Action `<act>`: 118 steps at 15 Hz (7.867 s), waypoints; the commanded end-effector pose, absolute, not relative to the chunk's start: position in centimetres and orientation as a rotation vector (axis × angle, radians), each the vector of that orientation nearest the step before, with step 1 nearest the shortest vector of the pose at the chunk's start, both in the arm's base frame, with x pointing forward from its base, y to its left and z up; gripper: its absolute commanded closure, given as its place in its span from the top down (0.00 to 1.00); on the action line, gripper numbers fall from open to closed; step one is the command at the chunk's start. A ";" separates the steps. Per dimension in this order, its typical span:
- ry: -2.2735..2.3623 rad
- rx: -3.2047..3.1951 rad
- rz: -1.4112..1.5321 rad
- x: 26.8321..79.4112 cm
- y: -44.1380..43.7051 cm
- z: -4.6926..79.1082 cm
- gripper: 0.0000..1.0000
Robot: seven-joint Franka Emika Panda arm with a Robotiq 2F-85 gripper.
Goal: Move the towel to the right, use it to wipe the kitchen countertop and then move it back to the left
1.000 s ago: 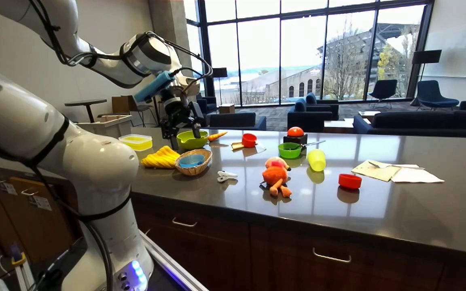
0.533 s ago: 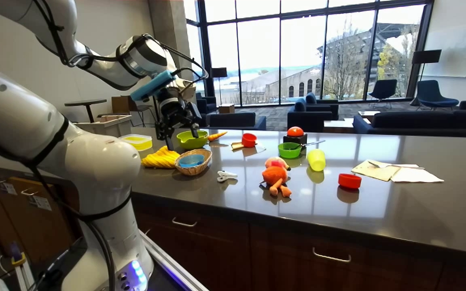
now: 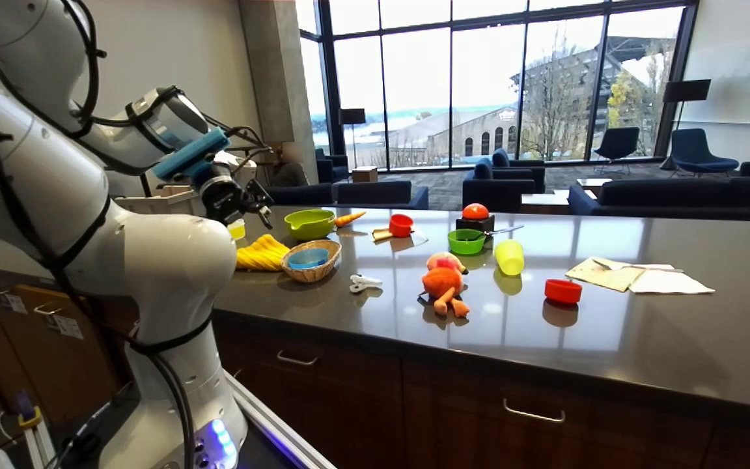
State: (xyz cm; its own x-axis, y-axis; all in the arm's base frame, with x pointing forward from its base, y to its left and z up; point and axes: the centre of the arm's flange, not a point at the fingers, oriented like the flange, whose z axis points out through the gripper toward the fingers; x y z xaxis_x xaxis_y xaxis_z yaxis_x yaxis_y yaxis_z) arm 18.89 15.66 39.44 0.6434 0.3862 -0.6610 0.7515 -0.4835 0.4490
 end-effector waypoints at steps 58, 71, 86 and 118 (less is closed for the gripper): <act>1.762 2.935 0.462 51.7 31.3 47.1 1.00; 1.454 3.184 -0.532 48.4 31.4 43.6 1.00; 1.216 2.972 -0.280 52.6 36.1 28.2 1.00; 1.179 2.784 -0.920 45.0 37.1 24.6 0.00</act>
